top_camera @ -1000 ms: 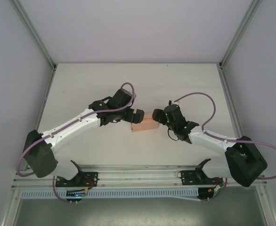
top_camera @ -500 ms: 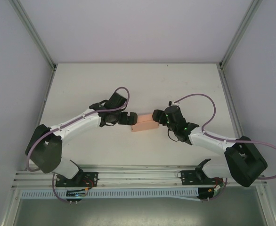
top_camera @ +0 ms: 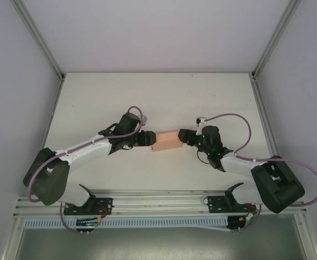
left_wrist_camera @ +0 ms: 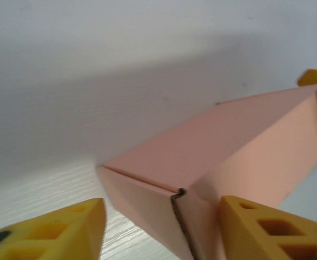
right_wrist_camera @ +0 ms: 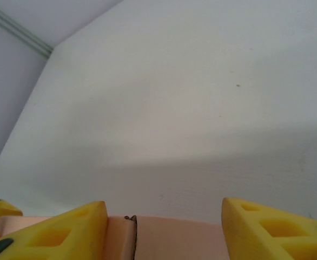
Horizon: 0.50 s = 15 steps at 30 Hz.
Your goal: Assemble paper box
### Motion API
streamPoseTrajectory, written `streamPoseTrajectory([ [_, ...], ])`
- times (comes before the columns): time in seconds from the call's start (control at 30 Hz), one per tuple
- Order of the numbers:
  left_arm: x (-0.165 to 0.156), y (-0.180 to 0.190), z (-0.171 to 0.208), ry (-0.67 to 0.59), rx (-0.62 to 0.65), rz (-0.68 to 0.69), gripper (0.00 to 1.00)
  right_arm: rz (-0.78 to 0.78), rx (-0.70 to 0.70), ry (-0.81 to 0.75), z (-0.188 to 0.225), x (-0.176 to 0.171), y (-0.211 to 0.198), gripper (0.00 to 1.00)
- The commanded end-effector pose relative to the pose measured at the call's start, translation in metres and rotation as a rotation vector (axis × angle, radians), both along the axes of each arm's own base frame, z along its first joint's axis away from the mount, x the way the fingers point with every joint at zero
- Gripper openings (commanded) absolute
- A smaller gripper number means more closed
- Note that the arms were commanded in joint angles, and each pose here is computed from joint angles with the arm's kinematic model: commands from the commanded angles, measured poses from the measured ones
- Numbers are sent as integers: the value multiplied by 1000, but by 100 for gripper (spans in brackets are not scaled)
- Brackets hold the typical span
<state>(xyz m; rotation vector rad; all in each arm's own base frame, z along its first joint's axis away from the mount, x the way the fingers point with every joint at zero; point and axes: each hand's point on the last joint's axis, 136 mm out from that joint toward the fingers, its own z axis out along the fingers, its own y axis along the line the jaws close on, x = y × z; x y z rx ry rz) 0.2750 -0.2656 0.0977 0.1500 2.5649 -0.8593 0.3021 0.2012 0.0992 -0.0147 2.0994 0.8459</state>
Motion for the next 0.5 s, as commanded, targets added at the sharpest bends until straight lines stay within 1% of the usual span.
streamPoseTrajectory([
  [0.0,-46,42,-78,233,193,22,43,116,-174,218,-87,-48,-22,47],
  [0.07,-47,44,-85,238,204,28,31,143,-143,227,-89,-48,-19,38],
  [0.1,-48,44,-86,239,198,28,27,147,-119,235,-88,-46,-17,32],
  [0.13,-49,44,-88,244,192,28,26,155,-95,239,-87,-45,-14,29],
  [0.27,-52,46,-89,239,179,39,11,148,-51,258,-92,-41,-12,27],
  [0.47,-62,57,-100,260,185,68,1,93,1,305,-107,-36,-17,22],
])
